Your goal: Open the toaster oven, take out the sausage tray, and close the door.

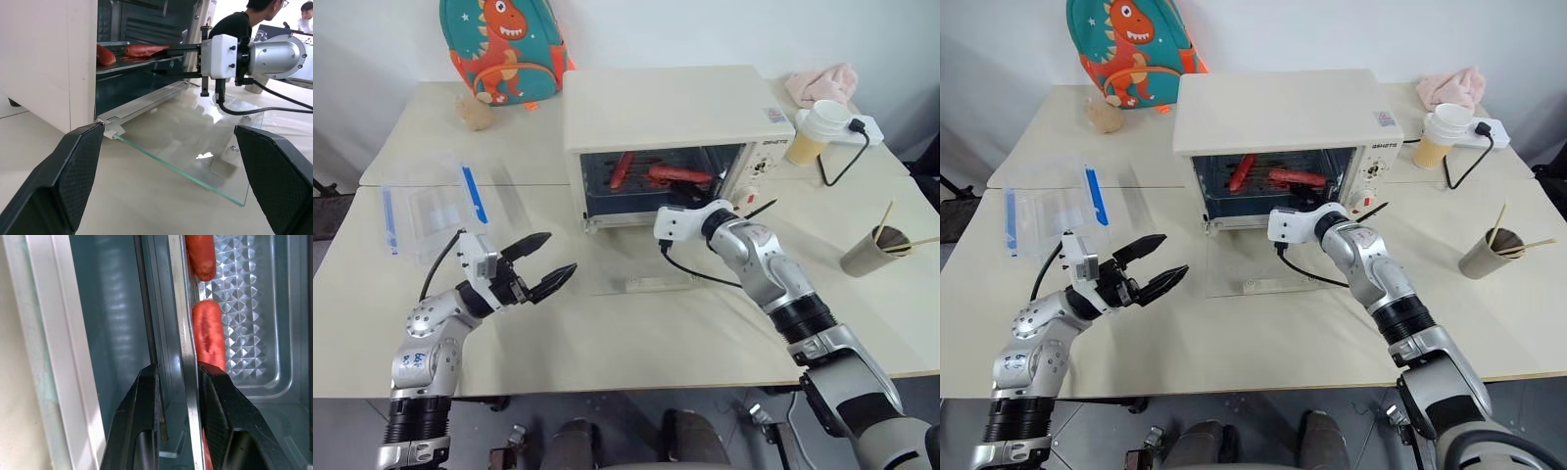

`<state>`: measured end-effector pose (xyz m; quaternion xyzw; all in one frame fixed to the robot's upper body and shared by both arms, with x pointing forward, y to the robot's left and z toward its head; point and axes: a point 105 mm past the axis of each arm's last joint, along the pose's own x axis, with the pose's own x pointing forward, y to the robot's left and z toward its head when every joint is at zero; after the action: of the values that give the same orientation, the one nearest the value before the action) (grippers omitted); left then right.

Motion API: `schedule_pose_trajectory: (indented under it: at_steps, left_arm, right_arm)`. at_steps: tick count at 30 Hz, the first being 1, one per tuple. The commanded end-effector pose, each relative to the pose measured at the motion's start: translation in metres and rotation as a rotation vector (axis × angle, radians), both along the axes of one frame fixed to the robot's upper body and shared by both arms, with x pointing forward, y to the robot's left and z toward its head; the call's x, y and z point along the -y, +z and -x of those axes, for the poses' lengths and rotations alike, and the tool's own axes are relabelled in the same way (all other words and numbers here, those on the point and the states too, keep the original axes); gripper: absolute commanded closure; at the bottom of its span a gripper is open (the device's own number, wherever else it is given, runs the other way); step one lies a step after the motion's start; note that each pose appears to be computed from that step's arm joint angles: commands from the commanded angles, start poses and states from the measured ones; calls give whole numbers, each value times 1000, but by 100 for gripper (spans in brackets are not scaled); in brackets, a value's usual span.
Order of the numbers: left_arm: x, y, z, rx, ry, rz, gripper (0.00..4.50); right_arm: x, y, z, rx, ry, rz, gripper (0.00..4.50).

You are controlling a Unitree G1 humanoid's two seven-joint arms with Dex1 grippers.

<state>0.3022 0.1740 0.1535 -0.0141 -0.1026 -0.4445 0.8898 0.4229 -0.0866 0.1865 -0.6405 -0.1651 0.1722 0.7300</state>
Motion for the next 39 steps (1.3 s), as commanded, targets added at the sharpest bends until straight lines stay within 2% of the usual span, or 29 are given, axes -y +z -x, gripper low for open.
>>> schedule_pose_trajectory:
  at_steps: [1,4,12,21,25,39]
  left_arm:
    - [1,8,0,45,-4,0,0]
    - [1,8,-2,49,-1,0,0]
    - [2,9,-5,53,-3,5,0]
    - [5,11,-8,52,-16,9,0]
    - [5,10,-9,50,-19,8,0]
    - [-2,12,-4,65,-9,-15,0]
  right_arm:
    - [-5,9,1,37,18,-12,369]
    - [-6,10,3,52,28,-7,448]
    - [-7,23,10,92,54,-4,448]
    - [-2,27,30,69,113,27,448]
    - [6,24,41,45,120,67,448]
    - [12,1,77,31,122,41,448]
